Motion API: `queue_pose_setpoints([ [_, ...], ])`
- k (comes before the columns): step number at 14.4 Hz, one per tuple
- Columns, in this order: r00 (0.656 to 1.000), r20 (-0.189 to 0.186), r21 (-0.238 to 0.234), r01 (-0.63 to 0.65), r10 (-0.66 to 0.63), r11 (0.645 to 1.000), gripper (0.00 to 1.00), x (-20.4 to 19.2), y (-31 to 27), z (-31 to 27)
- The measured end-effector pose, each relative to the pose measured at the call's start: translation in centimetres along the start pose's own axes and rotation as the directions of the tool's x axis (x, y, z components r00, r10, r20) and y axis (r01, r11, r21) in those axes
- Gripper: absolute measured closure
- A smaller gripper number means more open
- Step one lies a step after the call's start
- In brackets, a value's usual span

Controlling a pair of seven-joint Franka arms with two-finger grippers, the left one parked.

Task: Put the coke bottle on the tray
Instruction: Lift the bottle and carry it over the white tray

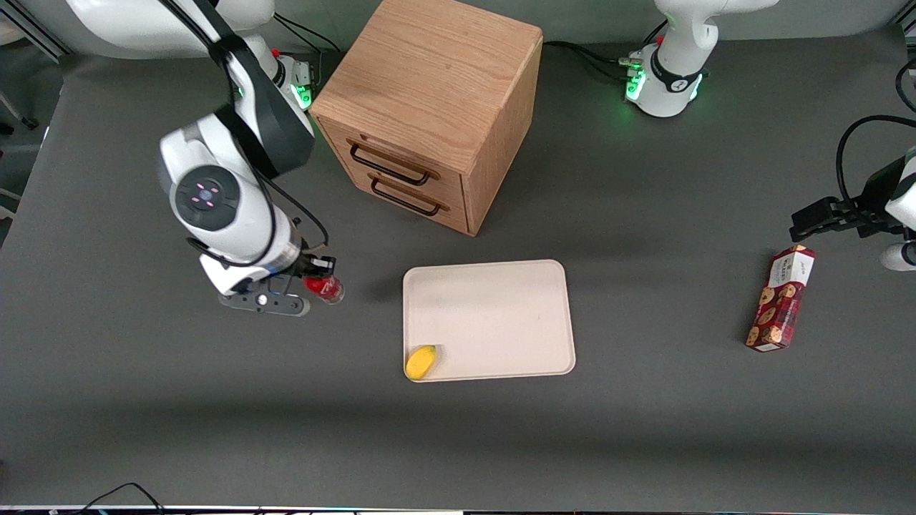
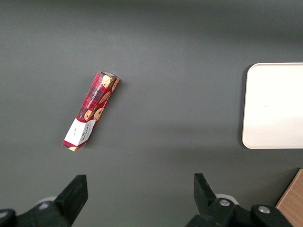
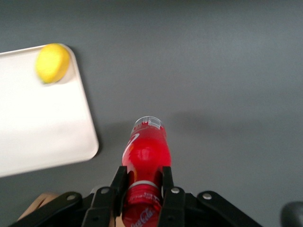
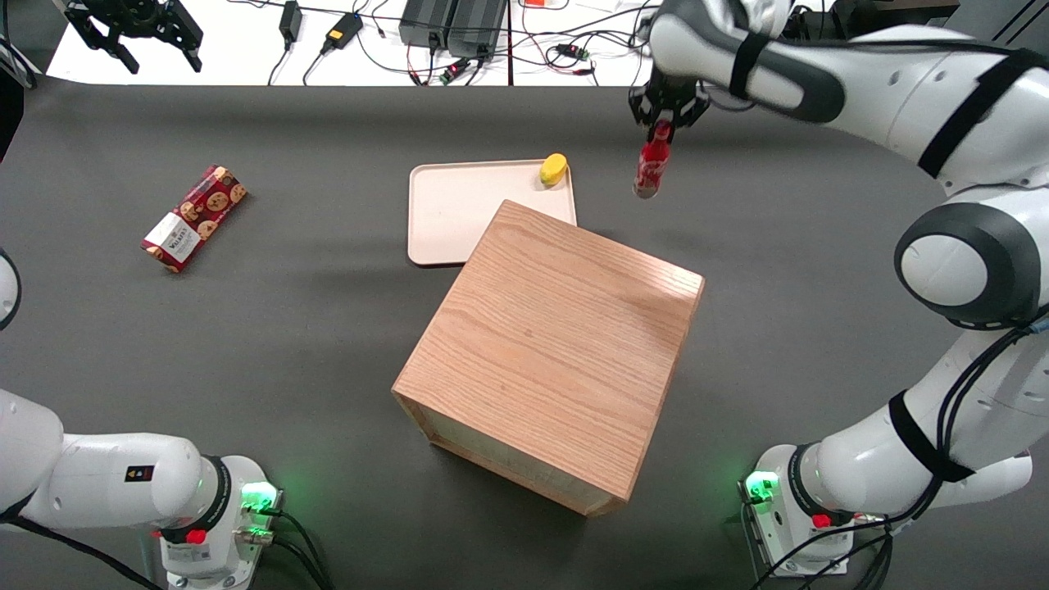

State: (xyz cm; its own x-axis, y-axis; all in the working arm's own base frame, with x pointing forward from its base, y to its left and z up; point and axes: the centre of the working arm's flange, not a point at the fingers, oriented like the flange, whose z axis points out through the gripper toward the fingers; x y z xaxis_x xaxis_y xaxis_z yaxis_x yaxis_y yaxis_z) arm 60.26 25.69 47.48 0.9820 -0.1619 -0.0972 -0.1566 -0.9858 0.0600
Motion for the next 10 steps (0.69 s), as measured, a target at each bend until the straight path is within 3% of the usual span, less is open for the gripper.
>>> queue_pose_setpoints([
  [1, 1.0, 0.007, 0.022, 0.0, 0.0, 1.0, 0.66, -0.6, -0.5, -2.2],
  [6, 0.998, -0.033, 0.124, -0.053, 0.057, 0.991, 0.66, -4.6, -7.7, -7.8],
  [10, 0.996, 0.024, 0.135, -0.086, 0.084, 0.987, 0.66, -3.4, -12.7, -2.7],
])
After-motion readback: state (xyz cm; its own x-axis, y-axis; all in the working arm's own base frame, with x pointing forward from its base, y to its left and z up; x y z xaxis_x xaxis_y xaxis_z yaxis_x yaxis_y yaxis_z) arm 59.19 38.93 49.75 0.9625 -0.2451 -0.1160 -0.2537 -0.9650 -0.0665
